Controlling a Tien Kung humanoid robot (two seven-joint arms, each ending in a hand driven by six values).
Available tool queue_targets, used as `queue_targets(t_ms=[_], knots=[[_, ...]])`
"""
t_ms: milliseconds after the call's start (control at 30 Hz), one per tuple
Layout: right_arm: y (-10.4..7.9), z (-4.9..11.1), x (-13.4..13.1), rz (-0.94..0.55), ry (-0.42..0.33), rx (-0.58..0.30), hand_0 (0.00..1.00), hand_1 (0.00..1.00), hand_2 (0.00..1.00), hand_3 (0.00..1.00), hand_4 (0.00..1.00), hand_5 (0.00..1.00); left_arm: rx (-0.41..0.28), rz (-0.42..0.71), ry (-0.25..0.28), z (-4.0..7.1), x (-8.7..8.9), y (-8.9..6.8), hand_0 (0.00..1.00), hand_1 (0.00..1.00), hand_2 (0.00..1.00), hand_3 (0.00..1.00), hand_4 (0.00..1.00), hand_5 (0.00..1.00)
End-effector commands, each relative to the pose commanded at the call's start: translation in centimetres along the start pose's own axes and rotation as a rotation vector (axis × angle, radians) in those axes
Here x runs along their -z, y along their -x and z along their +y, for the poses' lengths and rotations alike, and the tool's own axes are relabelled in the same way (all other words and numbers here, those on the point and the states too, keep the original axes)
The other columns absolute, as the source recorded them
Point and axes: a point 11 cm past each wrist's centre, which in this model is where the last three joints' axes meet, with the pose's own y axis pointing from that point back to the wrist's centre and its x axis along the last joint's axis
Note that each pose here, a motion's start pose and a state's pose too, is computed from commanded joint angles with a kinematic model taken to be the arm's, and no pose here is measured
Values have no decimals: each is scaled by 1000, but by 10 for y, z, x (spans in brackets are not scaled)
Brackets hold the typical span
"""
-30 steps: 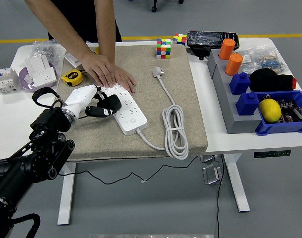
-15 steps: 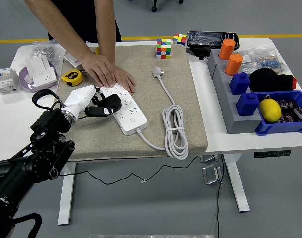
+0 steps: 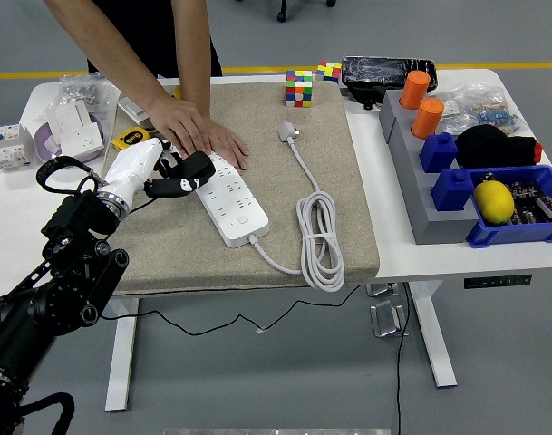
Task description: Pick up the plug,place it near the board,insert it into the board,press the button
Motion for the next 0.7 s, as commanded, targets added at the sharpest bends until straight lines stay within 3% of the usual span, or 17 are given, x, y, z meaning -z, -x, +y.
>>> queue_targets(t_ms=[167,233,400,700], knots=[[0,0,-1,-4,3,0,782,739,731,756,998,998,-43,-5,-1,5,7,-15,456,406,301,300,565,356],[0,0,-1,-7,1,1,782,739,731,756,998,998,-40,-17,-23,8,20,-17,456,406,301,300,565,356],[0,0,0,-11,2,1,781,739,731,756,998,998,6,-29,-77,16,45,-6,456,415,302,307,572,365],[2,1,2,-15,-3,4,782,739,731,756,998,998,53,-18,-123,25,62,14,456,433,312,321,588,377]])
